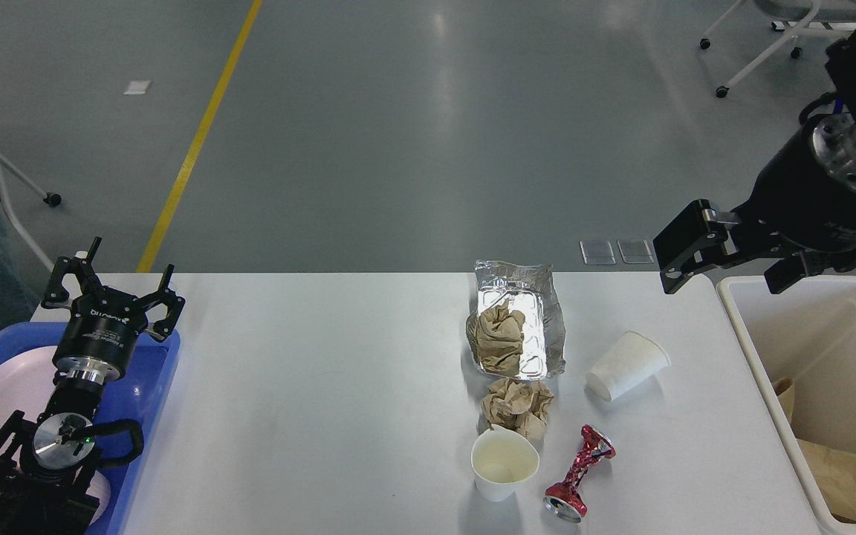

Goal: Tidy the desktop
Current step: 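Raise the right gripper out of the bin toward the white paper cup, then lower the right gripper onto the white paper cup and grasp it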

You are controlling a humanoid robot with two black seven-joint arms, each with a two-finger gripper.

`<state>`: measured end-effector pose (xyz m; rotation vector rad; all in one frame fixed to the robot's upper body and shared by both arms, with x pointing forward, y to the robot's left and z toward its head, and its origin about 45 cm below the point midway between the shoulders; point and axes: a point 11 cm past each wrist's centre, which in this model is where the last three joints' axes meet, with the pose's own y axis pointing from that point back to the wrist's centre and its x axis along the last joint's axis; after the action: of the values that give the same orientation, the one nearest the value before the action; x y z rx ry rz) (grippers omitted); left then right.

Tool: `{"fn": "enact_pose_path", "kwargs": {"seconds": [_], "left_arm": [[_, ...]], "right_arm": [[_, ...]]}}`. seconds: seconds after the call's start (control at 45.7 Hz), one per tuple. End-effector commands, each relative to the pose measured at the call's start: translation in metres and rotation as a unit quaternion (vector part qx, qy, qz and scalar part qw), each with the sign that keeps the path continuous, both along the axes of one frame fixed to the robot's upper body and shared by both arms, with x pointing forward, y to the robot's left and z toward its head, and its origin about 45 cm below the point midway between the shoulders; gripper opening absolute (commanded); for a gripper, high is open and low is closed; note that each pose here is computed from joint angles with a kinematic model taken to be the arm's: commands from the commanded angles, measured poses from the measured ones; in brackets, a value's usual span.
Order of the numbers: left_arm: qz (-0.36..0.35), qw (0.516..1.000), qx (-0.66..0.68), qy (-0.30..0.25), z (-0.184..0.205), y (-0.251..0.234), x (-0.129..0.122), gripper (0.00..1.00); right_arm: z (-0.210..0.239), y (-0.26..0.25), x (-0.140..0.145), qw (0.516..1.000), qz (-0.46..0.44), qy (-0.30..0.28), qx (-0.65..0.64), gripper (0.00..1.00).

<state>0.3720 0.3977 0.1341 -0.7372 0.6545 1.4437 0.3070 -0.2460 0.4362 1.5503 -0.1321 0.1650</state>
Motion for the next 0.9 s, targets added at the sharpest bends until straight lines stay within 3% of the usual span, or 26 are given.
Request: {"fn": "enact_pose_path", "kwargs": {"seconds": [0.0,0.241,0.416,0.591,0.876], "left_arm": [[0.0,1.0,0.0,0.0,0.0,0.0,0.0,0.96],[0.0,1.0,0.0,0.0,0.0,0.0,0.0,0.96],[0.0,1.0,0.0,0.0,0.0,0.0,0.0,0.96],[0.0,1.0,0.0,0.0,0.0,0.0,0.0,0.96],[0.0,1.0,0.0,0.0,0.0,0.0,0.0,0.96]], "right_arm": [[-0.007,-0.003,0.006,1.0,-0.006,-0.006,-0.002,1.0],[-0.044,-0.022,0.028,0.999,-0.045,-0.011,0.003,1.0],[-0.083,-0.037,0.055,0.99,-0.133,-0.026,0.045,1.0],[-0.13,-0.059,0.073,0.978,-0.195,-0.043,0.051,1.0],[-0.228,-0.079,0.08,0.958,-0.275,-0.076,0.04,1.0]]}}
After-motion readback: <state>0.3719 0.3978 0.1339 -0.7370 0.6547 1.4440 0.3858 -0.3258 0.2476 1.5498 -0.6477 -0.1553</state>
